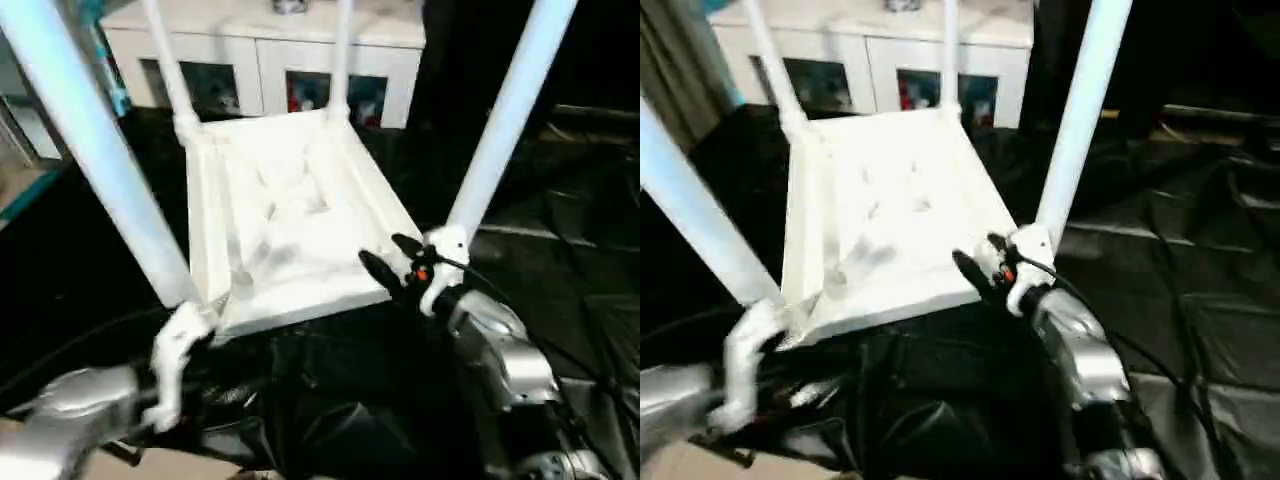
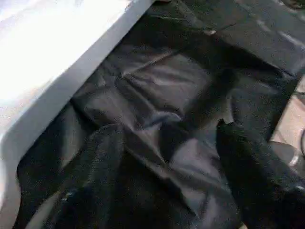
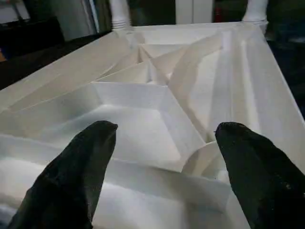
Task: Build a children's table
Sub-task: Rotate table base
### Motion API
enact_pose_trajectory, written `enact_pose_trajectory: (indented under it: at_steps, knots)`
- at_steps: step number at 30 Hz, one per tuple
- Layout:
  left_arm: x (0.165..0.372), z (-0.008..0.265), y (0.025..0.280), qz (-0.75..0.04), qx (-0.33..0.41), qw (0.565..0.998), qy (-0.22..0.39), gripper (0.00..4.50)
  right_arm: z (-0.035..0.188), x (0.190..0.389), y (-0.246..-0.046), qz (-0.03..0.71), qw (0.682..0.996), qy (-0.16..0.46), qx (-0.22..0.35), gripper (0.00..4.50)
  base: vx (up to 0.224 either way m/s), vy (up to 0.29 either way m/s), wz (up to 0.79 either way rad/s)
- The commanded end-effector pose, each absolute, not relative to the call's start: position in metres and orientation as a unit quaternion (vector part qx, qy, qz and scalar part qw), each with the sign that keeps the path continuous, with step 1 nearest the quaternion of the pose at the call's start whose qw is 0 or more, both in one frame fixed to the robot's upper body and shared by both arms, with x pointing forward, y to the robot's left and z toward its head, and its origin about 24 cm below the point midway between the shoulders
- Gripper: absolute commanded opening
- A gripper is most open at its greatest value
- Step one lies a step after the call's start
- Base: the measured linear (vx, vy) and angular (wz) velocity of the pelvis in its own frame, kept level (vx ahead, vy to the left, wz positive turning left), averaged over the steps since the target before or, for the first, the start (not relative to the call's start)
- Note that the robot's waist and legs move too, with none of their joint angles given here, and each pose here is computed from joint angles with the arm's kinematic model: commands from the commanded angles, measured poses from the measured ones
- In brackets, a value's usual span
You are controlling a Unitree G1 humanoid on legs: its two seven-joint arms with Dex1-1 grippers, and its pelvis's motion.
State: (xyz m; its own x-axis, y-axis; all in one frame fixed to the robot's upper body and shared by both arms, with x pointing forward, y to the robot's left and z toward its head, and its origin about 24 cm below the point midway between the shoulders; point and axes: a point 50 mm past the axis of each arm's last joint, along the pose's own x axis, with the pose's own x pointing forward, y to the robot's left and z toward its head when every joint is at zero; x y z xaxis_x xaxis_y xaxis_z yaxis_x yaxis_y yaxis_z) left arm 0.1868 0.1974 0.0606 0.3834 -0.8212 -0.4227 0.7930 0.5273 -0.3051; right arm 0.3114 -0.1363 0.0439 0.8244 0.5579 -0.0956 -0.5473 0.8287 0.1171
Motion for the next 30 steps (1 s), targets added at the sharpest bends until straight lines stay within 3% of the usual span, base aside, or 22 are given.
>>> enact_pose_trajectory:
  at_steps: [1,5,7,9,12,15,19,21,26,29,30]
  knots:
    - [0.178,0.070,0.207,-0.500,-0.032,0.820,0.276,3.85,0.049,0.319,-0.143,0.265,0.962,0.050,0.034,3.79,0.000,0.000,0.00]
    - [0.171,0.073,0.218,-0.494,-0.037,0.817,0.294,4.04,0.049,0.321,-0.146,0.256,0.965,0.046,0.028,3.79,0.000,0.000,0.00]
    - [0.166,0.080,0.240,-0.481,-0.037,0.823,0.300,4.28,0.052,0.324,-0.153,0.241,0.970,0.035,0.029,3.79,0.000,0.000,0.00]
    - [0.170,0.093,0.258,-0.456,-0.020,0.853,0.255,4.36,0.054,0.324,-0.159,0.237,0.971,0.028,0.034,3.79,0.000,0.000,0.00]
    - [0.178,0.105,0.263,-0.449,0.002,0.871,0.199,4.46,0.055,0.320,-0.157,0.260,0.964,0.029,0.036,3.79,0.000,0.000,0.00]
    - [0.191,0.122,0.249,-0.464,-0.029,0.878,0.114,4.46,0.052,0.309,-0.154,0.285,0.957,0.038,0.028,3.79,0.000,0.000,0.00]
    - [0.206,0.127,0.234,-0.477,-0.042,0.875,0.071,4.46,0.046,0.301,-0.158,0.278,0.959,0.064,0.002,3.79,0.000,0.000,0.00]
    - [0.206,0.127,0.234,-0.477,-0.042,0.875,0.071,4.46,0.046,0.301,-0.158,0.278,0.959,0.064,0.002,3.79,0.000,0.000,0.00]
    - [0.228,0.131,0.202,-0.521,-0.081,0.850,0.029,4.46,0.035,0.277,-0.168,0.257,0.961,0.099,-0.007,3.79,0.000,0.000,0.00]
    - [0.233,0.130,0.195,-0.529,-0.082,0.844,0.032,4.46,0.030,0.276,-0.174,0.227,0.967,0.112,-0.009,3.79,0.000,0.000,0.00]
    - [0.239,0.125,0.187,-0.536,-0.074,0.840,0.043,4.46,0.027,0.278,-0.181,0.184,0.976,0.117,-0.012,3.79,0.000,0.000,0.00]
